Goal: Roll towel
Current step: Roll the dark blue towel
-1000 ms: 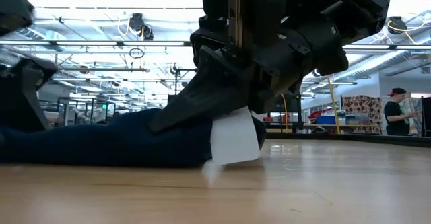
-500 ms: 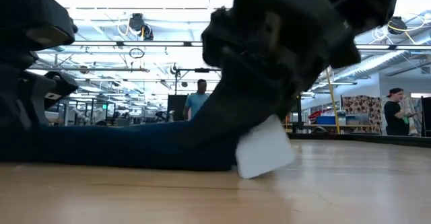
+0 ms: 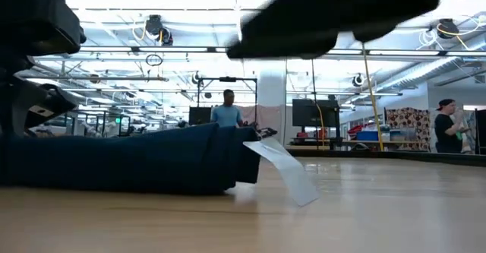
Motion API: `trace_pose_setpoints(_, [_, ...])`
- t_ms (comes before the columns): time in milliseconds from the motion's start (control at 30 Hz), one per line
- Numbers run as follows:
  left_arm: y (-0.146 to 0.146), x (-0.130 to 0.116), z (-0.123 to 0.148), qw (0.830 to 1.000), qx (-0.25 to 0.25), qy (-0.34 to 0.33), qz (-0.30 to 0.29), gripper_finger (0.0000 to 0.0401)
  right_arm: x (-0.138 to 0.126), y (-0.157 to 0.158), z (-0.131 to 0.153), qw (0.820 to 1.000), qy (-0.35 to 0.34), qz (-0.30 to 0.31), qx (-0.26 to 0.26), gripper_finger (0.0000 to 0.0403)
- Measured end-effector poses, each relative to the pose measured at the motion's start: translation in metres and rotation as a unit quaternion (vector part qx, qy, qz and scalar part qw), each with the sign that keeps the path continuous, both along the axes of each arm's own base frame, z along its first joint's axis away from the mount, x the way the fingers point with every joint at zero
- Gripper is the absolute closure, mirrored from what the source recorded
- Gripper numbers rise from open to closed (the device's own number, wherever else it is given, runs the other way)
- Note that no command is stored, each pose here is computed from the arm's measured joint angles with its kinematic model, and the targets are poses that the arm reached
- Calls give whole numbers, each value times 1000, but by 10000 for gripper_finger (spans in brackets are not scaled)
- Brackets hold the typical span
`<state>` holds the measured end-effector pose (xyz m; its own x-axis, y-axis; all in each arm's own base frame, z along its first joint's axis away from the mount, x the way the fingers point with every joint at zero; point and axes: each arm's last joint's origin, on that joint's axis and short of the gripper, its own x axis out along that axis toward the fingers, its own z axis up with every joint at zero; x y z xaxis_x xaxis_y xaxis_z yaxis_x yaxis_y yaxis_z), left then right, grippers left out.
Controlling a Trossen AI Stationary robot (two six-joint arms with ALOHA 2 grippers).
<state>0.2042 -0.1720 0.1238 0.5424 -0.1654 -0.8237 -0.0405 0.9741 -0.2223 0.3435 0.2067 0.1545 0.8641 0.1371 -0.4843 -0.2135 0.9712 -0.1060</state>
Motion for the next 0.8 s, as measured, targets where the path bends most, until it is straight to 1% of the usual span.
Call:
trace_pose_setpoints(100, [0, 2, 1, 1000, -28, 6, 11, 375, 1, 16, -15, 998, -52, -3, -25, 164])
trace_pose_setpoints(167, [-2, 3, 2, 999, -47, 6, 3, 375, 2, 23, -28, 996, -75, -16, -43, 163])
trace_pose_setpoints(300, [-6, 5, 5, 997, -75, -3, -12, 376, 4, 28, -55, 994, -89, -25, -64, 156])
trace_pose_setpoints(367, [-6, 5, 5, 997, -76, -4, -14, 376, 6, 28, -67, 993, -93, -27, -64, 152])
trace_pose_setpoints(500, [-5, 3, 3, 997, -70, 1, -10, 376, 10, 25, -76, 991, -110, -26, -73, 150])
trace_pose_setpoints(600, [-2, 1, 0, 998, -58, 4, -5, 376, 12, 22, -82, 991, -107, -27, -76, 158])
trace_pose_setpoints(800, [3, -4, -7, 999, -53, -3, 1, 376, 16, 16, -84, 992, -101, -35, -68, 182])
